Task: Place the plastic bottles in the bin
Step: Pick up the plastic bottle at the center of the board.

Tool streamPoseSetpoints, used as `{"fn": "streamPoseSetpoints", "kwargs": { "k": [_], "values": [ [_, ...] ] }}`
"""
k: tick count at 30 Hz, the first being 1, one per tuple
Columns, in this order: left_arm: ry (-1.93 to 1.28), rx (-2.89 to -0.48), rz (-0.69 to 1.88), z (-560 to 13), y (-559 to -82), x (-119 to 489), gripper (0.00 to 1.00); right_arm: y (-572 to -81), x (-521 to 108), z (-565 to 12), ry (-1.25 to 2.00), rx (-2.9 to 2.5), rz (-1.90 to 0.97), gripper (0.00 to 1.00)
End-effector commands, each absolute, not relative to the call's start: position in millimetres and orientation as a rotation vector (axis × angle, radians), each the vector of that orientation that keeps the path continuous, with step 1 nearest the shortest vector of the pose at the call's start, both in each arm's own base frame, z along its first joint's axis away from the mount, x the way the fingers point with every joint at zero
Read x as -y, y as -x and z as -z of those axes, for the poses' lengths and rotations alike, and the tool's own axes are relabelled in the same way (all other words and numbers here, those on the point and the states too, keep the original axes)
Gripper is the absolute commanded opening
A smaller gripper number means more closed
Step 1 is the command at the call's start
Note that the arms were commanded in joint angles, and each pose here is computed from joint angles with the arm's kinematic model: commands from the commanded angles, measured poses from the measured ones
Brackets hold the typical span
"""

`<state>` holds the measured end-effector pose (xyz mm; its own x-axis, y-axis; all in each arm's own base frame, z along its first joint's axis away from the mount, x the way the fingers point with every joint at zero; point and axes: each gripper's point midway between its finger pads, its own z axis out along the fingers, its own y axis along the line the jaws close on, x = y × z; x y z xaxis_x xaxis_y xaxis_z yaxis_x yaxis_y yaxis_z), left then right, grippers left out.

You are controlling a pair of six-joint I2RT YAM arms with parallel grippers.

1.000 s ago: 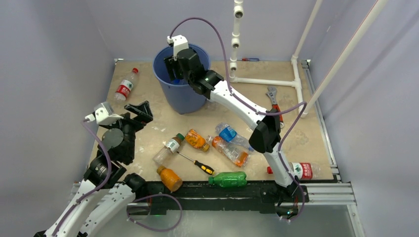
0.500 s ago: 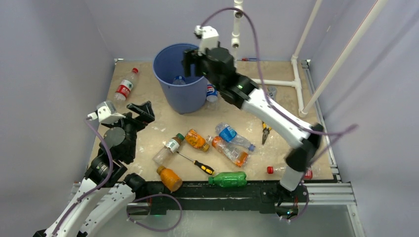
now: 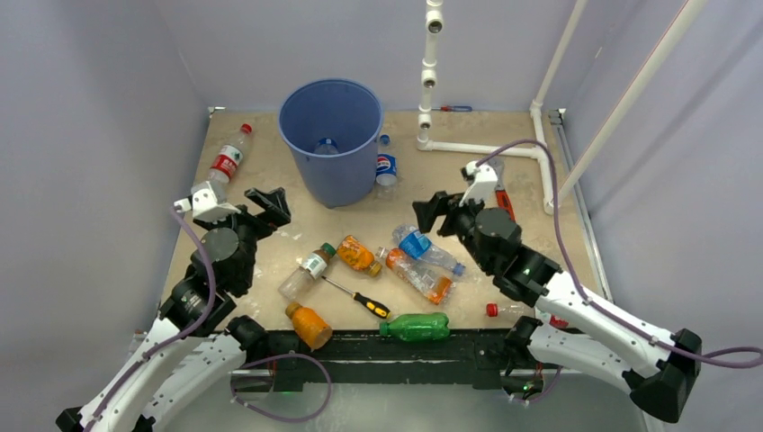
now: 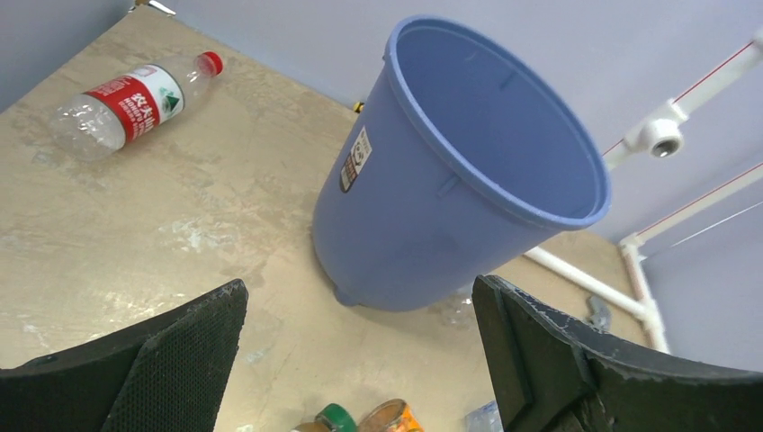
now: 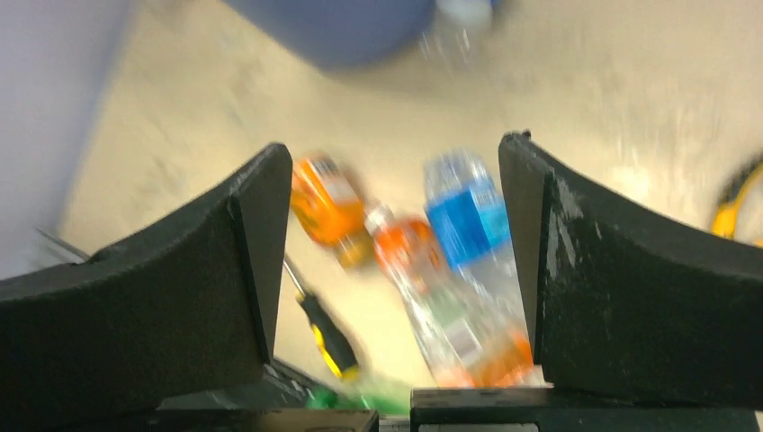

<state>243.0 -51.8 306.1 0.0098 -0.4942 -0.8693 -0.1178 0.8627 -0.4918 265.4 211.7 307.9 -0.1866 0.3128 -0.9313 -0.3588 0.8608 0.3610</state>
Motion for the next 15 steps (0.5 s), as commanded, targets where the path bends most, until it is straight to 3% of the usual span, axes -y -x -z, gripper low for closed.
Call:
{"fn": "streamPoseSetpoints", "kwargs": {
  "k": [1,7,15],
  "values": [
    [0.434,-1.59,0.224,-307.7,-243.1,48.2,0.96,-251.4,-199.8,-237.1,-0.001,-1.81,-0.576,0.82],
    [0.413,-1.619,0.236,-292.8,-244.6,54.4,0.95,-231.0,-215.2,-167.4,0.088,-1.961,-0.649,0.81],
    [0.374,-1.658,0.259,-287.9,-245.9,64.0,0.95,-236.1,-208.0,-116.2,0.046,-2.126,-0.494,0.79]
  ]
}}
